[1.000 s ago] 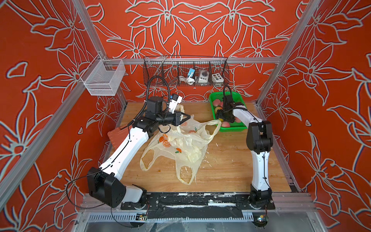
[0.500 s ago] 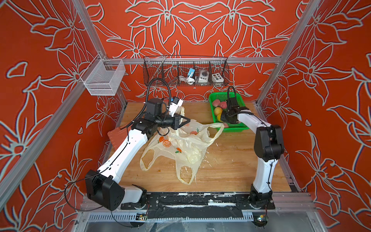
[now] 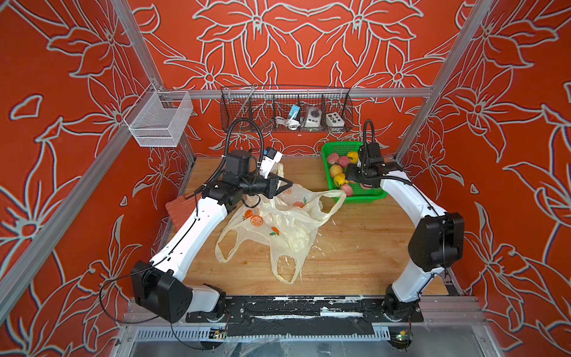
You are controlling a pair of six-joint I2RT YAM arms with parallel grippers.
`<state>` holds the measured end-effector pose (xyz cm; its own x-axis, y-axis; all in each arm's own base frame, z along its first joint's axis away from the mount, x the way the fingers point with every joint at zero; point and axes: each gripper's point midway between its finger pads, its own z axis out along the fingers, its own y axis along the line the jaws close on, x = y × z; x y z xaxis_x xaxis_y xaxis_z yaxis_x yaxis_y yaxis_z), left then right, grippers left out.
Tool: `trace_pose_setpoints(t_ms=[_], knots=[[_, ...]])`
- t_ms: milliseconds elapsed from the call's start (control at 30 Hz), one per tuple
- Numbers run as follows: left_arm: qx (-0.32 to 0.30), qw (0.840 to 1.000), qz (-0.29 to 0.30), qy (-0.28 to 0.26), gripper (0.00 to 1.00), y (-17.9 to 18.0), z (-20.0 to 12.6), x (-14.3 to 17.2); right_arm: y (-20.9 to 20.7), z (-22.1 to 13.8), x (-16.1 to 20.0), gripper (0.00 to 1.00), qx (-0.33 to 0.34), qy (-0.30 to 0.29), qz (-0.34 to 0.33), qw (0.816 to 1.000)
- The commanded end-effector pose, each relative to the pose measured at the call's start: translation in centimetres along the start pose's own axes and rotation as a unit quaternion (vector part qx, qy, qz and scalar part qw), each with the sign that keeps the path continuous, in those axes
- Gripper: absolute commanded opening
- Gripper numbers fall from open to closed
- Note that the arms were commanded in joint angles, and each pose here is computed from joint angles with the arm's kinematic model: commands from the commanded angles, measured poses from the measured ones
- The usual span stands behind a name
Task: Place the peach into a plastic bag & tie a knot
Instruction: Pick up the peach from the basket.
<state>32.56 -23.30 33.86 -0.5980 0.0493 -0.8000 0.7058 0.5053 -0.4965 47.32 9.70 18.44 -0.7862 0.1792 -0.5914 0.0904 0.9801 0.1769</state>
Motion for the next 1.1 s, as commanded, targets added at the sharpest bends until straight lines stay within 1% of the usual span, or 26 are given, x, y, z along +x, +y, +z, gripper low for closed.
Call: trace_pose_setpoints(t_ms=[0,100,200,300,433,500,567,600,667,700,733,767,833,900,1067], knots=[[-0.026,1.000,0.011,-0.004,0.00,0.1,-0.5,-0.7,0.0,2.9,0.9,0.78,0.006,0.040,0.008,0.999],[-0.051,0.999,0.016,0.000,0.00,0.5,-1.0,-0.7,0.0,5.3,0.0,0.83,0.023,0.049,0.009,0.998],[-0.061,0.998,0.019,0.007,0.00,0.9,-1.1,-0.2,0.0,7.9,-0.3,0.86,0.035,0.063,-0.001,0.997],[-0.060,0.998,0.017,0.007,0.00,0.9,-1.0,0.1,-0.2,10.5,0.5,0.88,0.049,0.092,-0.007,0.995],[-0.056,0.998,0.020,0.006,0.00,0.8,-1.1,0.2,-0.3,13.0,1.3,0.90,0.060,0.107,-0.018,0.992],[-0.052,0.998,0.020,0.005,0.00,0.6,-1.1,0.2,-0.3,13.9,1.3,0.90,0.061,0.107,-0.019,0.992],[-0.049,0.999,0.018,0.005,0.00,0.5,-1.1,0.2,-0.4,14.5,1.2,0.84,0.064,0.107,-0.021,0.992],[-0.048,0.999,0.017,0.005,0.00,0.5,-1.0,0.2,-0.4,14.5,1.1,0.79,0.066,0.104,-0.020,0.992],[-0.048,0.999,0.018,0.005,0.00,0.4,-1.1,0.3,-0.3,13.7,0.4,0.65,0.064,0.092,-0.018,0.994],[-0.049,0.999,0.020,0.004,0.00,0.4,-1.2,0.3,0.0,12.7,-0.1,0.57,0.056,0.080,-0.014,0.995],[-0.050,0.999,0.022,0.005,0.00,0.4,-1.3,0.4,0.4,11.4,-0.9,0.51,0.043,0.060,-0.009,0.997],[-0.050,0.998,0.024,0.005,0.00,0.3,-1.3,0.4,0.9,10.0,-1.5,0.49,0.029,0.041,-0.007,0.999],[-0.050,0.998,0.025,0.007,0.00,0.5,-1.2,0.5,1.5,6.6,-2.4,0.47,0.008,0.011,-0.004,1.000],[-0.047,0.999,0.025,0.007,0.00,0.5,-1.1,0.6,2.2,3.4,-2.5,0.45,-0.011,0.000,-0.009,1.000],[-0.027,0.999,0.031,0.006,0.00,-0.1,-0.8,0.1,4.5,-3.4,-0.4,0.43,-0.051,-0.017,-0.046,0.997]])
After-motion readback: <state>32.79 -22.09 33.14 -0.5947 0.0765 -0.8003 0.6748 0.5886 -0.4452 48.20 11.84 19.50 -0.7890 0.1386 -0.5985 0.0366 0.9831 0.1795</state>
